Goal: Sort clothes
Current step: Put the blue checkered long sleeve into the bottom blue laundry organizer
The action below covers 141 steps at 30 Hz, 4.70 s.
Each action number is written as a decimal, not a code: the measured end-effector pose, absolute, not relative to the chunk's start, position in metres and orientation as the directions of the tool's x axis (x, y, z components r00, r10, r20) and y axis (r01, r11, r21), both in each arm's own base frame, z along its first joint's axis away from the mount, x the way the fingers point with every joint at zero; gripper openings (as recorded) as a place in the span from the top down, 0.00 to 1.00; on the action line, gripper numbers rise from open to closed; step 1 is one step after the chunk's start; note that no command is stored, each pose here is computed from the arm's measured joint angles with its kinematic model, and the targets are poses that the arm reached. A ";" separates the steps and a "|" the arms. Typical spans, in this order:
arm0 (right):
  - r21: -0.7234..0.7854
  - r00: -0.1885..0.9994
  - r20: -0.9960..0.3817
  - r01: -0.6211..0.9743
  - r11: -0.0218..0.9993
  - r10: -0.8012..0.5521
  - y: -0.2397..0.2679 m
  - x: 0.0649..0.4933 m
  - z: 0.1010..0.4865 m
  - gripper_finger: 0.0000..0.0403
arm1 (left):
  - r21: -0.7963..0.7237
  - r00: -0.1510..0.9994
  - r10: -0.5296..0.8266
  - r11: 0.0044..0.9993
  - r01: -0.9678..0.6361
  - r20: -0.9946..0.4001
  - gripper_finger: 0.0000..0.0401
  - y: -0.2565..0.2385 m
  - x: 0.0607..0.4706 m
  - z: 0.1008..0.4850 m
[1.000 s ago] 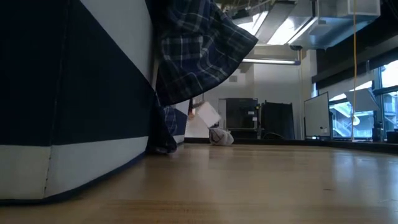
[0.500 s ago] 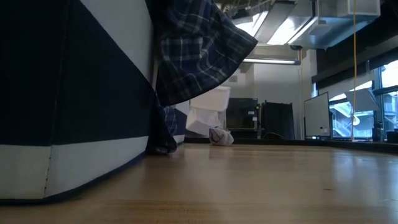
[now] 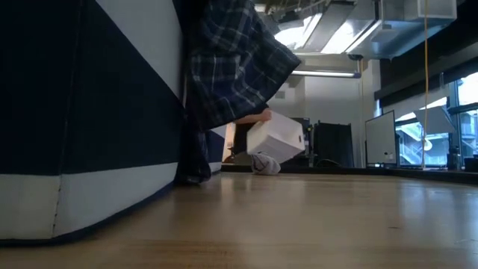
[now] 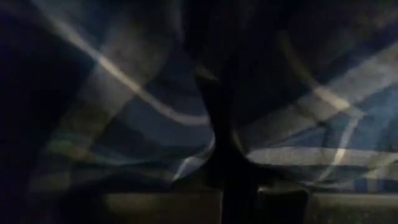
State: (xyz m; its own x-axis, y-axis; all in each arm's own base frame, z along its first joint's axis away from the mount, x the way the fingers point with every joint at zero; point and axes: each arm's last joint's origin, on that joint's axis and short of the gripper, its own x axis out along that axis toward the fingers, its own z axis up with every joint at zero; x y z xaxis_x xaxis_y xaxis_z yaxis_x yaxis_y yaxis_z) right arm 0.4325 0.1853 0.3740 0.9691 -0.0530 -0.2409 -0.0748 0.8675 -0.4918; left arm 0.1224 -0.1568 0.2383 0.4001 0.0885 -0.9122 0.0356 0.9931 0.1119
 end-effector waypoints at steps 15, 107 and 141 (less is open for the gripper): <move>-0.491 0.939 -0.330 -0.083 0.867 -0.097 0.174 0.441 0.356 0.98 | 0.067 0.444 0.035 0.996 0.058 -0.895 0.79 -0.144 0.127 0.246; -0.444 0.930 -0.364 -0.121 0.888 -0.055 0.177 0.437 0.358 0.98 | 0.594 0.957 0.265 0.791 -0.144 -0.119 0.97 -0.157 0.179 0.374; -0.496 0.950 -0.169 0.148 0.856 -0.263 0.215 0.378 0.454 0.95 | 0.471 0.957 0.291 0.845 -0.255 -0.005 1.00 -0.135 0.075 0.404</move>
